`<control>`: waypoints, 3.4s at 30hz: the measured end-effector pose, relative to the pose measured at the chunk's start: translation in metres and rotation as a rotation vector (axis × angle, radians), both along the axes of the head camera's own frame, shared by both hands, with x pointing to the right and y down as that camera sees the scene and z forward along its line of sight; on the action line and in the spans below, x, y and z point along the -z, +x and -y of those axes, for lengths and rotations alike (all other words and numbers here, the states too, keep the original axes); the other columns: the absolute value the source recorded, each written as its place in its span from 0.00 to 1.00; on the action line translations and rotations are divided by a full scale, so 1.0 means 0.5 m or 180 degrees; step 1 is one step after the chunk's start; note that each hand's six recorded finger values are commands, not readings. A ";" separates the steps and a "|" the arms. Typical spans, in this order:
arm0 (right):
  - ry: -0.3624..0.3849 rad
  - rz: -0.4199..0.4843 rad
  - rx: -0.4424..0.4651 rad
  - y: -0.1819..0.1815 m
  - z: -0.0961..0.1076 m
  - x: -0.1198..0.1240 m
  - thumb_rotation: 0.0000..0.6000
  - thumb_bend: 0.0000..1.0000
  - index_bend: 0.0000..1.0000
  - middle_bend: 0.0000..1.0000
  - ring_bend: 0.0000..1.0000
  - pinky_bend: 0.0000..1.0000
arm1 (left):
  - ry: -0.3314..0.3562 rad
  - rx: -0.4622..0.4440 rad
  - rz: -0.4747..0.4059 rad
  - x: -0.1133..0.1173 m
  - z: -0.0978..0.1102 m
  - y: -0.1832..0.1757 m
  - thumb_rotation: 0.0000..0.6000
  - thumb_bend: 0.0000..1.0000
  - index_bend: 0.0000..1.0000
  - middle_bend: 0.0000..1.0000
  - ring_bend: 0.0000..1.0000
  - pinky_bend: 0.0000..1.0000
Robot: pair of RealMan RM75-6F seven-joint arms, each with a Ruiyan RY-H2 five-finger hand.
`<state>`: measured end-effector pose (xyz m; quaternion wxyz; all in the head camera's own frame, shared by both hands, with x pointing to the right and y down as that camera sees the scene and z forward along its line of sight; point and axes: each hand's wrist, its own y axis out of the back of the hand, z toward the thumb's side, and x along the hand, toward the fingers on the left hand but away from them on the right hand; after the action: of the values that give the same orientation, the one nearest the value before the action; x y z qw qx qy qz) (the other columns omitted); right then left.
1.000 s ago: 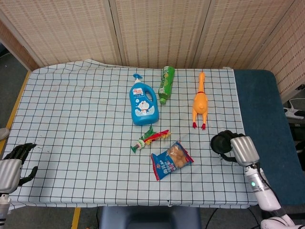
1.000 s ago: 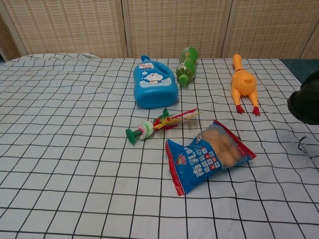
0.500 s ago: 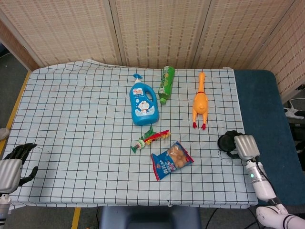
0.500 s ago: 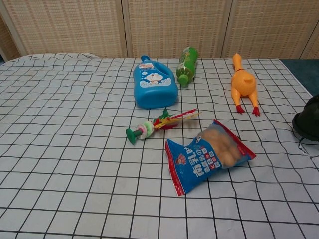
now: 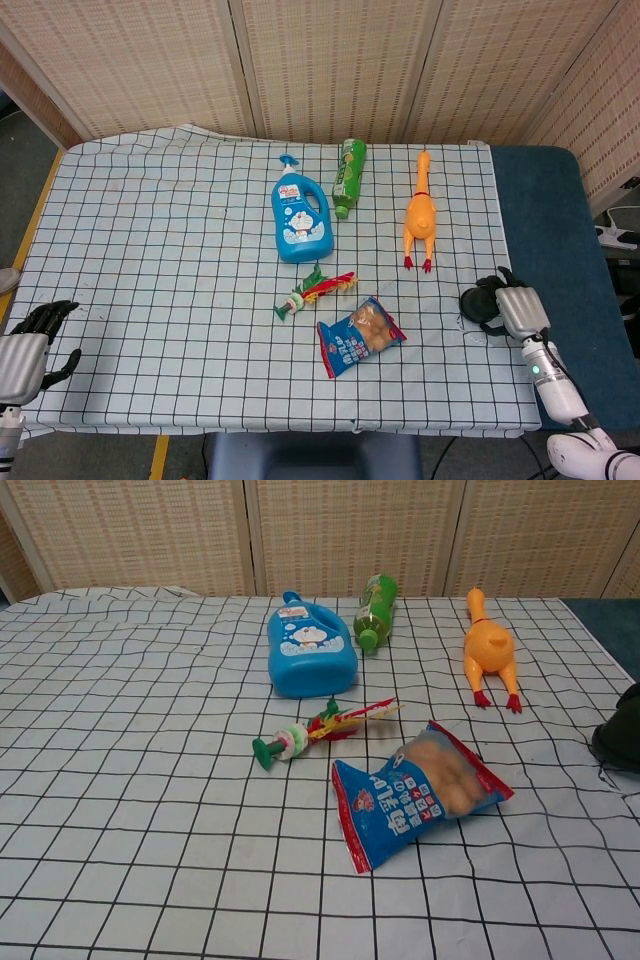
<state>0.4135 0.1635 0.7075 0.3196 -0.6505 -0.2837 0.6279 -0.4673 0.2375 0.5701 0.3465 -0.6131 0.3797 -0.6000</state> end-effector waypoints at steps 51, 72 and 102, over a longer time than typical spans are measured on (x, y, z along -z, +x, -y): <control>0.0405 0.0002 -0.0134 0.010 0.003 0.067 1.00 0.10 0.56 0.49 0.41 0.53 | -0.0061 -0.0009 0.0013 -0.008 -0.002 0.002 1.00 0.37 0.17 0.15 0.14 0.35; 0.0280 0.0090 -0.0036 0.001 -0.002 0.044 1.00 0.10 0.20 0.20 0.11 0.53 | -0.0066 -0.0027 0.0016 -0.008 -0.003 0.004 1.00 0.37 0.17 0.15 0.14 0.35; 0.0656 0.0189 -0.0124 0.004 0.008 0.100 1.00 0.10 0.60 0.47 0.35 0.58 | -0.0077 -0.0034 0.0009 -0.009 -0.004 0.006 1.00 0.37 0.17 0.15 0.14 0.35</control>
<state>0.4156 0.1594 0.6573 0.3640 -0.6268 -0.3687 0.5820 -0.4642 0.2395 0.5745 0.3428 -0.6183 0.3687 -0.6035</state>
